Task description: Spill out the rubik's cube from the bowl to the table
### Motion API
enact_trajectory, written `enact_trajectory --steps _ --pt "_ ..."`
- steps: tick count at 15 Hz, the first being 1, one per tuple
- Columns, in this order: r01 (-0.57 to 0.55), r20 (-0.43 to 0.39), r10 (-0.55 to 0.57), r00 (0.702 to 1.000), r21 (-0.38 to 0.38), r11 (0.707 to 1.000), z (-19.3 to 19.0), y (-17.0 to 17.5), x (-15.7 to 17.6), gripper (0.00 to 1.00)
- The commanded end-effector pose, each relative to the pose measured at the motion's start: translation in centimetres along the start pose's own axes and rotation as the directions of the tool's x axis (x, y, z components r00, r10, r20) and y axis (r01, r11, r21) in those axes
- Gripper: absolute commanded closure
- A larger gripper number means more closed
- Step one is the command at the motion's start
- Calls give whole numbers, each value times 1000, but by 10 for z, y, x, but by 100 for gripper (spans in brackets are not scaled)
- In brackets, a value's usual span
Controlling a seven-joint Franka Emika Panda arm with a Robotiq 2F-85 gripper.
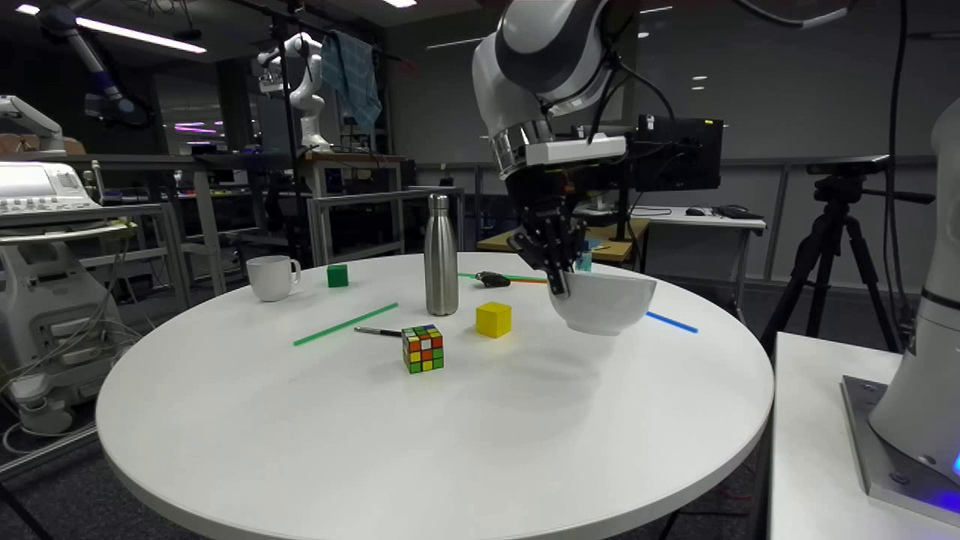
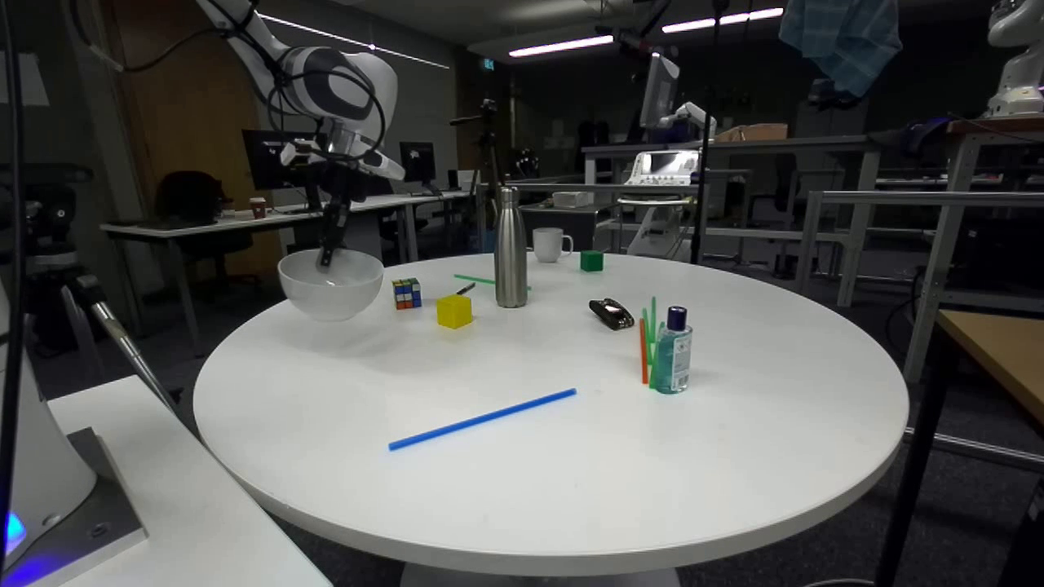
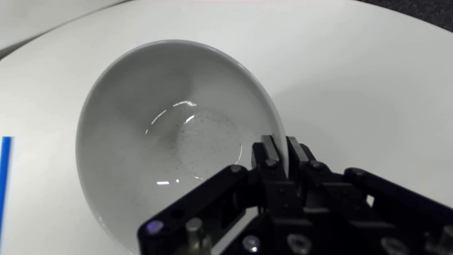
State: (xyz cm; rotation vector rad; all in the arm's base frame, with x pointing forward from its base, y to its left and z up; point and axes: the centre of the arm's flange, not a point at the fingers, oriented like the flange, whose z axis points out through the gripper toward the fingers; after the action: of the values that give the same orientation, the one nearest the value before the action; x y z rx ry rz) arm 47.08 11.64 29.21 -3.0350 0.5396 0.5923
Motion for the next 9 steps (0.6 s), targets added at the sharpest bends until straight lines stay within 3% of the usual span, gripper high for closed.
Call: enact_trajectory --steps 1,9 --pt "-54 -62 52 997 -42 998 3 16 -26 97" --pt "-99 -199 74 977 -115 988 18 18 -20 97"
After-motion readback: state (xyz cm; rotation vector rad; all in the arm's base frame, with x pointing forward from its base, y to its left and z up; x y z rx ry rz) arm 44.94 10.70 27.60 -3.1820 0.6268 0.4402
